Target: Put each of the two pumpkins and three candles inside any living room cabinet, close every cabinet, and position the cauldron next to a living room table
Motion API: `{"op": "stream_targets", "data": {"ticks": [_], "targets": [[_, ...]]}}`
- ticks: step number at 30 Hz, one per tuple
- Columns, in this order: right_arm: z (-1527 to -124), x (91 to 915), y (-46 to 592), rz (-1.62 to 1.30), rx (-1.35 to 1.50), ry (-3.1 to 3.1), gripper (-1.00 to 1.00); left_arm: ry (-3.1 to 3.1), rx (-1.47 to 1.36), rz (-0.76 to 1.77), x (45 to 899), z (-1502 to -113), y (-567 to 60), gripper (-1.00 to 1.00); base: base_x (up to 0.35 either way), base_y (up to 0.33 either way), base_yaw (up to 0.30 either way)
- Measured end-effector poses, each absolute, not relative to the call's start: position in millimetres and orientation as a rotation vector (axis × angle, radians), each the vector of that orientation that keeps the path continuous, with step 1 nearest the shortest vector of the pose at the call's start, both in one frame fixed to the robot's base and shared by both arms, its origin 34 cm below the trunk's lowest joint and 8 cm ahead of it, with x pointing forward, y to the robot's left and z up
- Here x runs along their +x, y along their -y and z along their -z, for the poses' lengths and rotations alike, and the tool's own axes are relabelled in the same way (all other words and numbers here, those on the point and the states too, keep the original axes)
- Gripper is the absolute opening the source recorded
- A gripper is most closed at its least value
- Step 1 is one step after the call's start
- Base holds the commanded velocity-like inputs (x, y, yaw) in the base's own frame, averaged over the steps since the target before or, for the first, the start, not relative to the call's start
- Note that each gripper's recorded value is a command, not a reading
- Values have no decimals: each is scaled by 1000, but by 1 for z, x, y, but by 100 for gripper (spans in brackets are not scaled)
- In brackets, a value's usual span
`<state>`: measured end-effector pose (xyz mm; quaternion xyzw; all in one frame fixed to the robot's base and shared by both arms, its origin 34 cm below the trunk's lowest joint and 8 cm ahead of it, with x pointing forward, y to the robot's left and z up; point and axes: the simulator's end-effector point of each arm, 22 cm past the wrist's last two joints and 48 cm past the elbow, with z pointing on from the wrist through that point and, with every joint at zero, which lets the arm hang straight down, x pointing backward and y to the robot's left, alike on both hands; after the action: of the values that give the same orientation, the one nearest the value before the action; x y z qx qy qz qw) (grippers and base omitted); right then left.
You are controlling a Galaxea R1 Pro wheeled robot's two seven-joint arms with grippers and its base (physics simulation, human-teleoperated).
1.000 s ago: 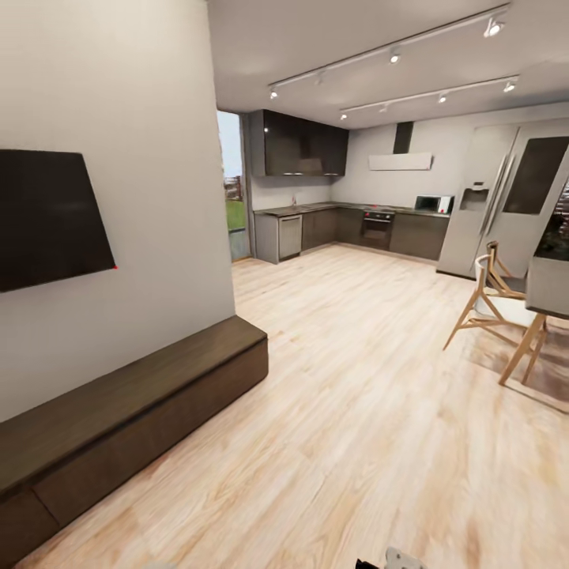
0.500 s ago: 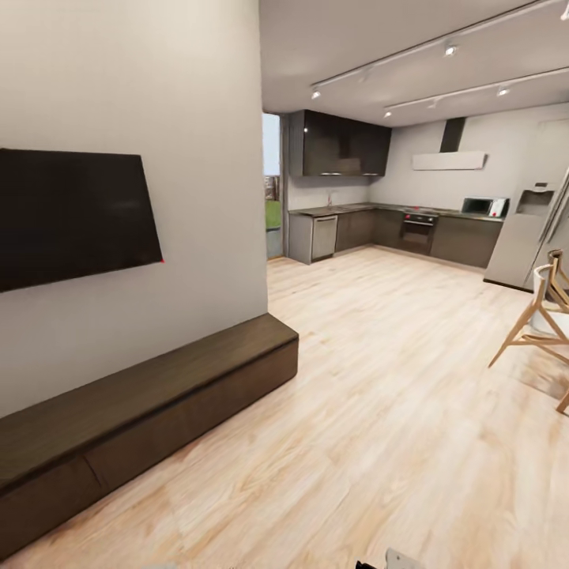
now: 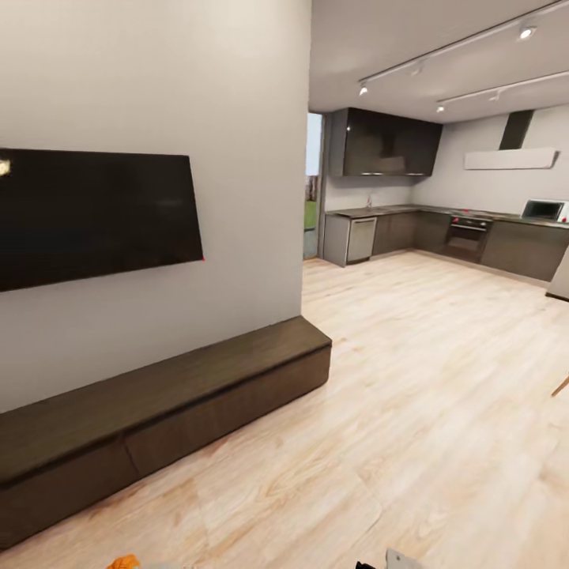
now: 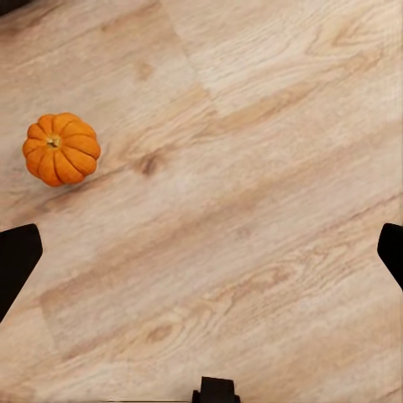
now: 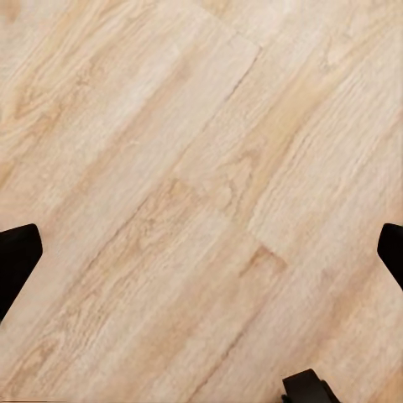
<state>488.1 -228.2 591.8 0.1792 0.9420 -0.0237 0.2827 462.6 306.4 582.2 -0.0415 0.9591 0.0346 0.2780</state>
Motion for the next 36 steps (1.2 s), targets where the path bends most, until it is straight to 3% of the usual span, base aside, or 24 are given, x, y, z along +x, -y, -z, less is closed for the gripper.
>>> {"op": "stream_targets", "data": {"ticks": [27,36], "targets": [[-588,485,221,62,435,-2540,100,-2585,-112,-93,459,-579,-306,100,31,0,293],[-584,480,221,67,433,-2553,100,-2590,-109,-94,458,-577,-306,100,252,-29,293]]}}
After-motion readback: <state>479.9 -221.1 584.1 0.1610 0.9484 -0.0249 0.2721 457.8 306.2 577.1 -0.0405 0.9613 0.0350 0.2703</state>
